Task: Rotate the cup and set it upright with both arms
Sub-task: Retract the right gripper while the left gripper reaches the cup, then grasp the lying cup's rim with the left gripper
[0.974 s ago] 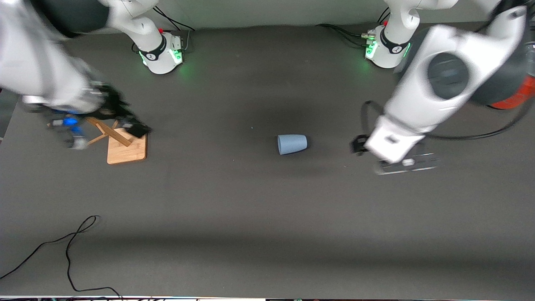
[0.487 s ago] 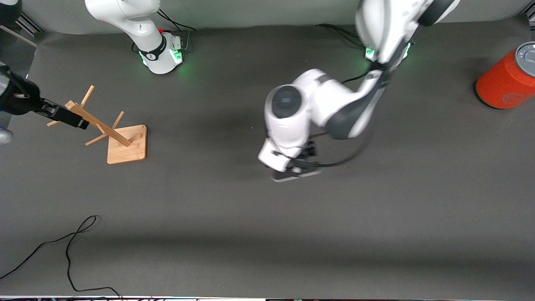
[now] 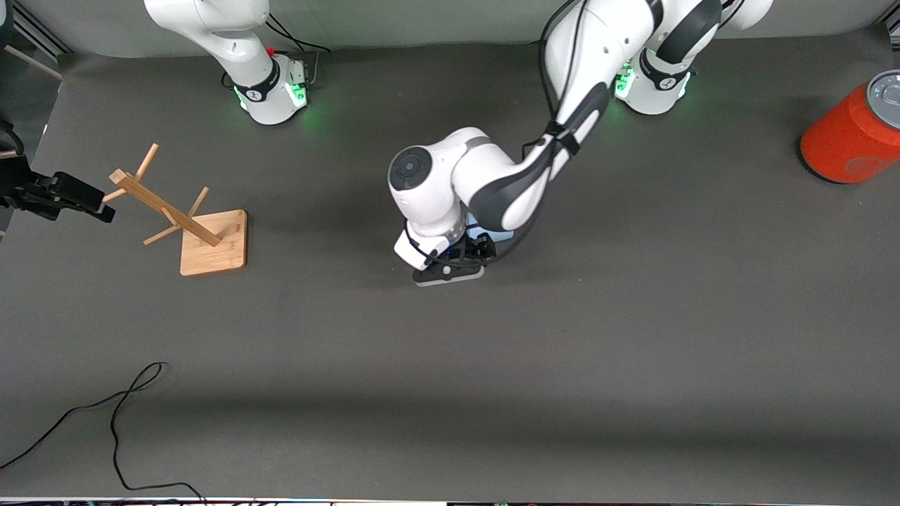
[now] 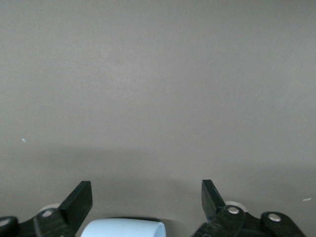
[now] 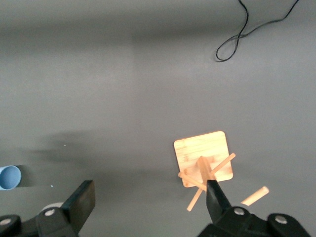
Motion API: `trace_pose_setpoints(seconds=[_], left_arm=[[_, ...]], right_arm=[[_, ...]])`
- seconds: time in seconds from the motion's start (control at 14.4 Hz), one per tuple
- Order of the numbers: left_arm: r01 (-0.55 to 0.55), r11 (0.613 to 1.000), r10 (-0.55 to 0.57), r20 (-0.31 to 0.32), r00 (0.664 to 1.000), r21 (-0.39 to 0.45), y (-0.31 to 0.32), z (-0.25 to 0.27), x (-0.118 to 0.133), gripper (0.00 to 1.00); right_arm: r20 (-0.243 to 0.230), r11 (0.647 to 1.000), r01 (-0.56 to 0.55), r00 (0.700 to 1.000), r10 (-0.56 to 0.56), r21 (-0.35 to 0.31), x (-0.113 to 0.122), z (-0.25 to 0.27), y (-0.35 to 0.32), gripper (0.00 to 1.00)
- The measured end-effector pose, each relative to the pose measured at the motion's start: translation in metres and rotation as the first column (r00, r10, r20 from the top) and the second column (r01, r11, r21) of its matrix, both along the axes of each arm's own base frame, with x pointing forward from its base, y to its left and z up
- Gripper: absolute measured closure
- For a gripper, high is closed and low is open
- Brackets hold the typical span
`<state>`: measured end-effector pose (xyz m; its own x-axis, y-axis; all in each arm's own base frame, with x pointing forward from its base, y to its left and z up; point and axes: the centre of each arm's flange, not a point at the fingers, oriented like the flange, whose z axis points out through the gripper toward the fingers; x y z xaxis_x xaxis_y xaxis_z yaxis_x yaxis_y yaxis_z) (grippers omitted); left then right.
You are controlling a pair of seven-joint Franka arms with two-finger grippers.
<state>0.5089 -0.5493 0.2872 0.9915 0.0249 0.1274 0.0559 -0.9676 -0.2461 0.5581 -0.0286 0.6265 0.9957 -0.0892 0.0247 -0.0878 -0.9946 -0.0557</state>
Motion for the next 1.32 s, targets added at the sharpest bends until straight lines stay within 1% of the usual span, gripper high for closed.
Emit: trace_pose_setpoints(seconds=[0.07, 0.14, 0.28, 0.35, 0.42, 0.56, 0.9, 0.97, 1.04, 1.11, 1.32], left_arm=[[0.045, 0.997, -0.044, -0.004, 0.999, 0.060, -0.005, -0.015, -0.011, 0.02], [0.100, 0.988, -0.097, -0.026, 0.995, 0.121, -0.008, -0.029, -0.023, 0.02], [0.199, 0.955, -0.181, -0.099, 0.978, 0.219, -0.012, -0.047, -0.045, 0.03], [0.242, 0.938, -0.213, -0.137, 0.967, 0.249, -0.013, -0.050, -0.053, 0.04], [0.272, 0.924, -0.234, -0.165, 0.958, 0.269, -0.014, -0.051, -0.060, 0.05], [0.311, 0.906, -0.261, -0.197, 0.945, 0.289, -0.016, -0.055, -0.071, 0.06], [0.374, 0.864, -0.313, -0.222, 0.924, 0.338, -0.026, -0.085, -0.096, 0.06], [0.395, 0.853, -0.330, -0.235, 0.914, 0.341, -0.026, -0.089, -0.097, 0.12], [0.423, 0.839, -0.350, -0.253, 0.902, 0.344, -0.025, -0.091, -0.097, 0.12], [0.447, 0.822, -0.366, -0.273, 0.890, 0.354, -0.022, -0.092, -0.096, 0.19], [0.522, 0.768, -0.421, -0.321, 0.848, 0.371, -0.018, -0.090, -0.091, 0.56]], right_arm=[[0.003, 1.000, -0.009, 1.000, 0.009, -0.006, 0.000, 0.000, 0.000, 0.00], [0.004, 1.000, -0.014, 1.000, 0.014, -0.013, 0.001, 0.000, 0.000, 0.00], [0.006, 1.000, -0.018, 1.000, 0.018, -0.021, 0.001, 0.000, 0.001, 0.00], [0.006, 1.000, -0.019, 1.000, 0.019, -0.022, 0.001, 0.000, 0.001, 0.00], [0.006, 1.000, -0.020, 1.000, 0.020, -0.023, 0.001, 0.000, 0.001, 0.00], [0.006, 0.999, -0.024, 1.000, 0.024, -0.023, 0.001, 0.000, 0.003, 0.00], [0.004, 0.999, -0.041, 0.999, 0.042, -0.033, 0.001, -0.001, 0.011, 0.00], [0.003, 0.999, -0.041, 0.999, 0.041, -0.034, 0.001, -0.001, 0.011, 0.00], [0.003, 0.999, -0.040, 0.999, 0.041, -0.034, 0.001, -0.002, 0.010, 0.00], [0.003, 0.999, -0.039, 0.999, 0.040, -0.034, 0.001, -0.002, 0.009, 0.00], [0.001, 0.999, -0.039, 0.999, 0.039, -0.035, 0.001, -0.002, 0.009, 0.00]])
